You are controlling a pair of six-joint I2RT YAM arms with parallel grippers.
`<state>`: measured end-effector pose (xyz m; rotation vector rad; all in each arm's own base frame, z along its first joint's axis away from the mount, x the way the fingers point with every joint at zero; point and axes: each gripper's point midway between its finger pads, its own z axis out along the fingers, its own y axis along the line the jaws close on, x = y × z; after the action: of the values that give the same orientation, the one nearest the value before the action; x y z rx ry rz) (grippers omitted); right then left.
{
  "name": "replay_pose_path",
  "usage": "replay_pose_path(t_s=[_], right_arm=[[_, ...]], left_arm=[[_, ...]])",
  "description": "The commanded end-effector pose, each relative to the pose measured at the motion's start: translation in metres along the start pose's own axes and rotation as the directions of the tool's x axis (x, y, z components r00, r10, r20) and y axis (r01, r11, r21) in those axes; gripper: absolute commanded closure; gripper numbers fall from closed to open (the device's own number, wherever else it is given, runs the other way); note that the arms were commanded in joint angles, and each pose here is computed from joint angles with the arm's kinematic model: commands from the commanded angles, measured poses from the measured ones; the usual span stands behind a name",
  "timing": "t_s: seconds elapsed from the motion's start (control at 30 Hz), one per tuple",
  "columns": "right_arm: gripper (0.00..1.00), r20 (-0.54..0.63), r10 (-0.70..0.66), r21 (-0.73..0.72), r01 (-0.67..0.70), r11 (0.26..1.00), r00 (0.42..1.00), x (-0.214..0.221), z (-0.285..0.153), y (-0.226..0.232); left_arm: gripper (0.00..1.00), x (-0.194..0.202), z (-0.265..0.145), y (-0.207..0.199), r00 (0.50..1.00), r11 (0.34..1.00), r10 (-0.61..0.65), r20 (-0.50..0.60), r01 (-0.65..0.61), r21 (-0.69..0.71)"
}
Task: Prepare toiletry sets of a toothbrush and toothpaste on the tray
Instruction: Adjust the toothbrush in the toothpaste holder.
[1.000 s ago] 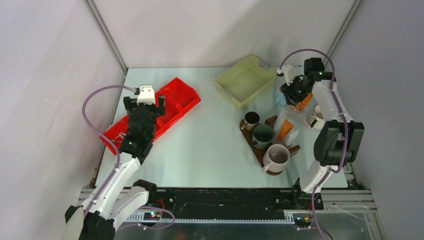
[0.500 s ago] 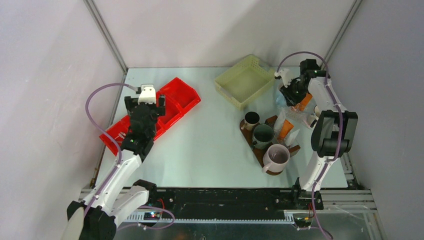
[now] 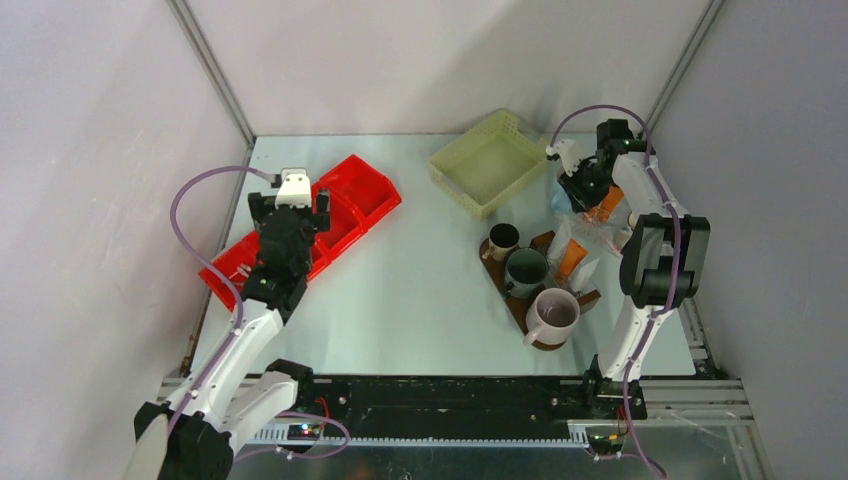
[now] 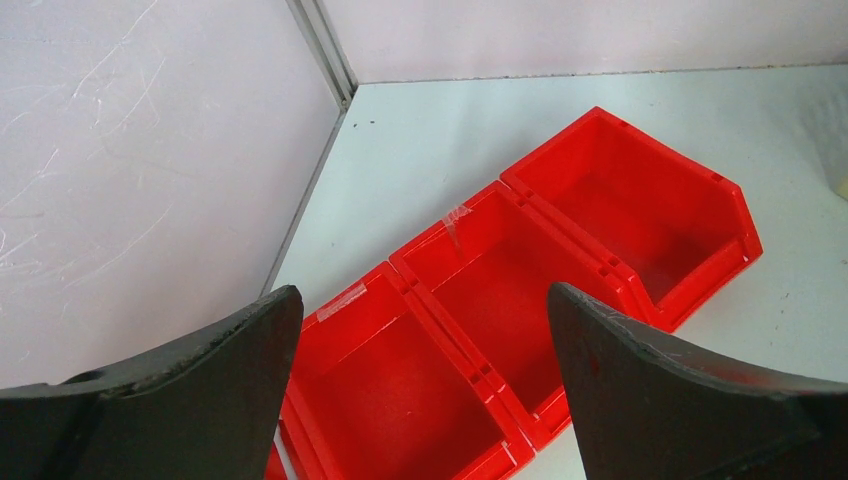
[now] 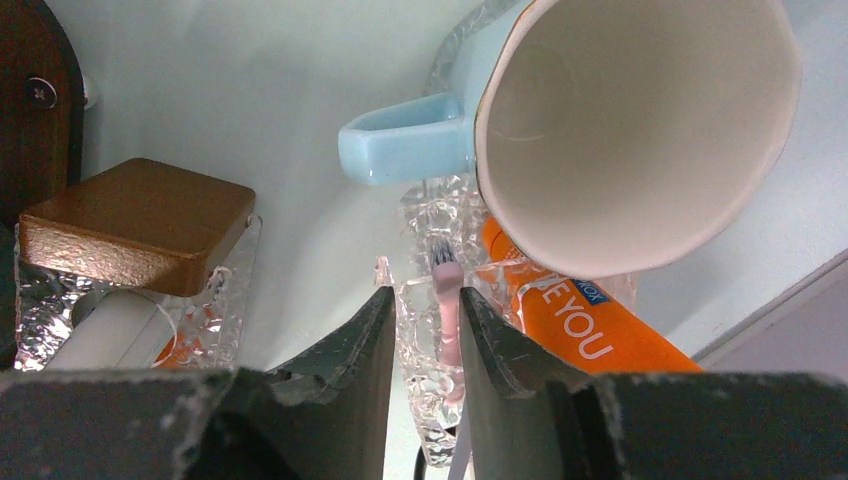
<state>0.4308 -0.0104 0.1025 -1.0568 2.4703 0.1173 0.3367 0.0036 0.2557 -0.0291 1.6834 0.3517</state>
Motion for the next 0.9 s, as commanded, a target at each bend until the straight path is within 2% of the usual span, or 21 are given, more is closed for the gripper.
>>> replay_pose_path(t_s=[0.0,0.3,0.4,0.47,0.67,0.73,0.77,0.87], right_arm=[[0.69,0.039,-0.034,0.024,0.033,0.999,0.999,-0.015,-0.004,-0.011],[0.85,0.050,-0.043,0.016,0.042,0.999,0.998,-0.020,-0.009,-0.009],[0.96,0.054,-0.048,0.016,0.047,0.999,0.997,-0.022,-0.013,-0.008],[1.00,0.059,-0.059,0.020,0.057,0.998,0.997,-0.024,-0.016,-0.008],[1.00,0.072,-0.068,0.021,0.066,0.998,0.995,-0.027,-0.021,-0.006],[0.90,0.069,-0.064,0.027,0.063,0.998,0.996,-0.025,-0.021,-0.007],[0.82,0.069,-0.069,0.038,0.066,0.997,0.995,-0.026,-0.021,-0.009],[0.72,0.058,-0.076,0.046,0.073,0.996,0.995,-0.022,-0.018,-0.008]], left_arm=[[0.01,-0.012,0.002,0.006,0.999,1.000,-0.009,0.041,0.010,-0.022],[0.00,-0.013,0.002,0.006,0.999,1.000,-0.012,0.042,0.013,-0.020],[0.00,-0.013,0.001,0.006,0.999,1.000,-0.012,0.043,0.013,-0.021],[0.00,-0.013,0.001,0.006,0.999,1.000,-0.011,0.043,0.012,-0.021],[0.00,-0.015,0.000,0.007,0.999,1.000,-0.014,0.049,0.015,-0.020],[0.00,-0.015,0.000,0.007,0.999,1.000,-0.015,0.050,0.016,-0.020],[0.00,-0.015,0.000,0.007,0.999,1.000,-0.015,0.050,0.016,-0.020],[0.00,-0.015,0.000,0.007,0.999,1.000,-0.015,0.050,0.016,-0.019]])
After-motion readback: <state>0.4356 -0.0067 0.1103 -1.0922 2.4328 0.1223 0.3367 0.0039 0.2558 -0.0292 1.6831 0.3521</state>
